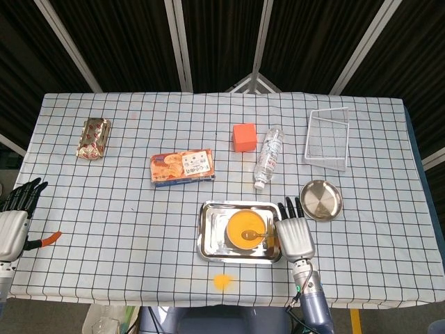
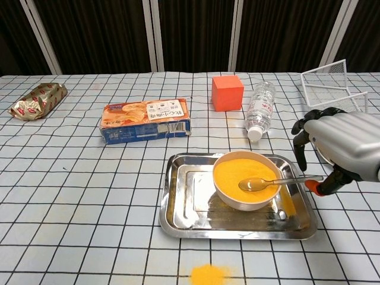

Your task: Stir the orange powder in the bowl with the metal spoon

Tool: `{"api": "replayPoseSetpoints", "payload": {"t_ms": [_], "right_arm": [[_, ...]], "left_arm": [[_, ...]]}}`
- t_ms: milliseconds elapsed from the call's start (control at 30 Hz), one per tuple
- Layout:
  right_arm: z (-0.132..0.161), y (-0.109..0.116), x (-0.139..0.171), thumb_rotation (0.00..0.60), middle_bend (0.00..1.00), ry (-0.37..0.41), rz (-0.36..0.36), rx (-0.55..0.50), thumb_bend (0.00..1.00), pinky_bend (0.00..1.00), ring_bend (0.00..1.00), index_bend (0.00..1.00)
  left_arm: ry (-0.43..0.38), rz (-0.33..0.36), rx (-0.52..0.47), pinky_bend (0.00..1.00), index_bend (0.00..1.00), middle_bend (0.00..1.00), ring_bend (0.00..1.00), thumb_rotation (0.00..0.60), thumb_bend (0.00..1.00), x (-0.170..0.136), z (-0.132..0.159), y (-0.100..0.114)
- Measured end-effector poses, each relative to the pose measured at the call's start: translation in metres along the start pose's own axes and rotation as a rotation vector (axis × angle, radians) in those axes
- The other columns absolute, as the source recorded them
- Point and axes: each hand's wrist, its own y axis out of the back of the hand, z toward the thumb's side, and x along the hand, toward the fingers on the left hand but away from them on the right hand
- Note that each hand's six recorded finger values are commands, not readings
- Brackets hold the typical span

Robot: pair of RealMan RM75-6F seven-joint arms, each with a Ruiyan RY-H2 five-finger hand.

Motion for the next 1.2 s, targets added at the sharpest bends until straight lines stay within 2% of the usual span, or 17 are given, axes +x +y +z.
{"api": "replayPoseSetpoints", "payload": {"t_ms": [1200], "right_arm": [[-0.002, -0.012, -0.004, 0.600, 0.19, -0.014, 0.033, -0.012, 0.36, 0.00, 0.00, 0.56]], "left_arm": [[0.001, -0.001, -0.002, 0.00, 0.00, 0.00, 0.00, 0.600, 0.02, 0.000, 0.000, 0.000]]}}
